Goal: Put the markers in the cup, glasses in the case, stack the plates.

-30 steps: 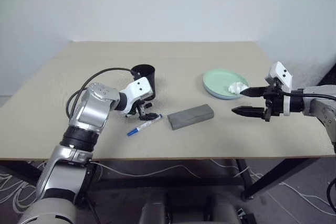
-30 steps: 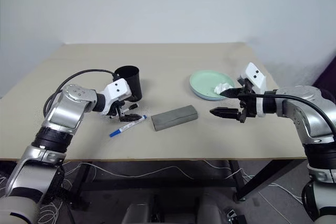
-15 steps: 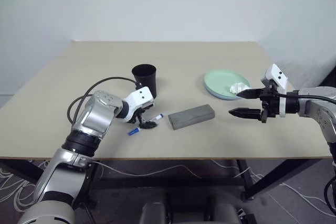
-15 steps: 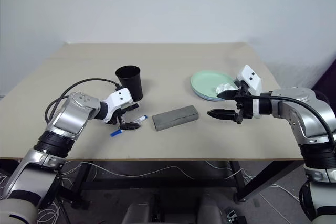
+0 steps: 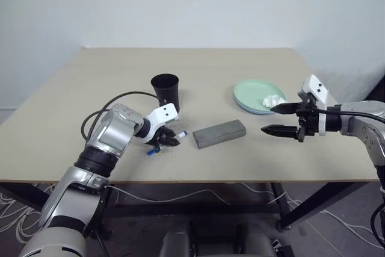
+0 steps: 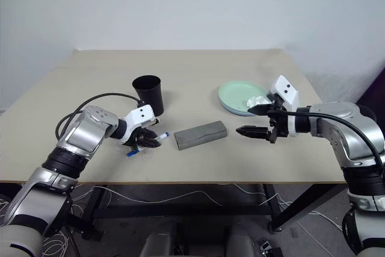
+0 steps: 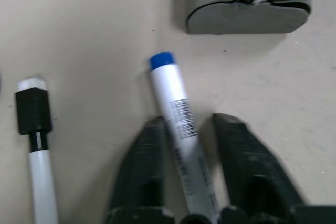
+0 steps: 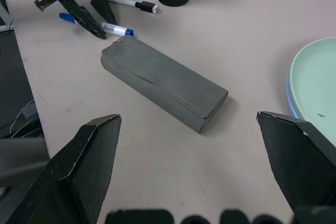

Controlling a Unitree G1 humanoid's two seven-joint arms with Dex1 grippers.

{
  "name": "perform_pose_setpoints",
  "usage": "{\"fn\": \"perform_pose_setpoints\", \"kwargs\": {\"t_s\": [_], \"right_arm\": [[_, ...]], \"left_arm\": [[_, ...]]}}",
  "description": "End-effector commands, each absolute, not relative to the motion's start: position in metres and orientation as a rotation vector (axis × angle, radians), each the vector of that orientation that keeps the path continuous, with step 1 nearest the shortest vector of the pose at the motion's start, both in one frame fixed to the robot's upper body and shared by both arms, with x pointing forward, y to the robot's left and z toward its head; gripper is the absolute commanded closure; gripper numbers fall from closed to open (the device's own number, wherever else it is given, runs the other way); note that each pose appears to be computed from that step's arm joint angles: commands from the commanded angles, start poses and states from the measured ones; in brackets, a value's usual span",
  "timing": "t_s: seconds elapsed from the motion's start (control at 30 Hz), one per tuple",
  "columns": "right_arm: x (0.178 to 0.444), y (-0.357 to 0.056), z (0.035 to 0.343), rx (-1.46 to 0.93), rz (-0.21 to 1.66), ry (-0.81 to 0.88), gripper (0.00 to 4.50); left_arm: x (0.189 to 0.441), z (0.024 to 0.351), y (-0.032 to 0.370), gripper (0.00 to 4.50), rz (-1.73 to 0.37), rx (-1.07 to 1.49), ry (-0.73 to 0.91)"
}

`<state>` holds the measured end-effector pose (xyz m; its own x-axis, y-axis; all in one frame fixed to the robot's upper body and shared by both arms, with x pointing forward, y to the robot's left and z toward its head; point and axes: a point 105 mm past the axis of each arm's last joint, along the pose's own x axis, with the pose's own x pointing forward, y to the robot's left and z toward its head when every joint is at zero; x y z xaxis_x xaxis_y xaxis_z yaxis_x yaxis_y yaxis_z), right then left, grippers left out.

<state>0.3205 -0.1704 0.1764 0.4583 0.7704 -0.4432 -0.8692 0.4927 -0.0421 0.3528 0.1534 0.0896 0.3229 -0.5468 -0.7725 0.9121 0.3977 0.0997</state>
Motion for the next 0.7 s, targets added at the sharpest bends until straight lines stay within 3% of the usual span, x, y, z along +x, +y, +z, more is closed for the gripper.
{"fn": "perform_pose_setpoints", "kwargs": {"t_s": [0.03, 0.2, 0.43, 0.7], "right_arm": [[0.319, -0.169, 0.193, -0.290, 1.027, 0.328, 0.00], [0.318, -0.170, 0.191, -0.290, 1.028, 0.334, 0.00], [0.318, -0.172, 0.193, -0.292, 1.021, 0.335, 0.00], [0.321, -0.168, 0.195, -0.292, 1.029, 0.327, 0.00]], "left_arm": [[0.353, 0.086, 0.159, 4.30, -0.999, 0.612, 0.741], [0.373, 0.109, 0.150, 4.39, -0.947, 0.556, 0.567], [0.371, 0.198, 0.111, 4.39, -1.068, 0.321, 0.241], [0.421, 0.268, 0.124, 4.39, -0.747, 0.107, -0.090]]}}
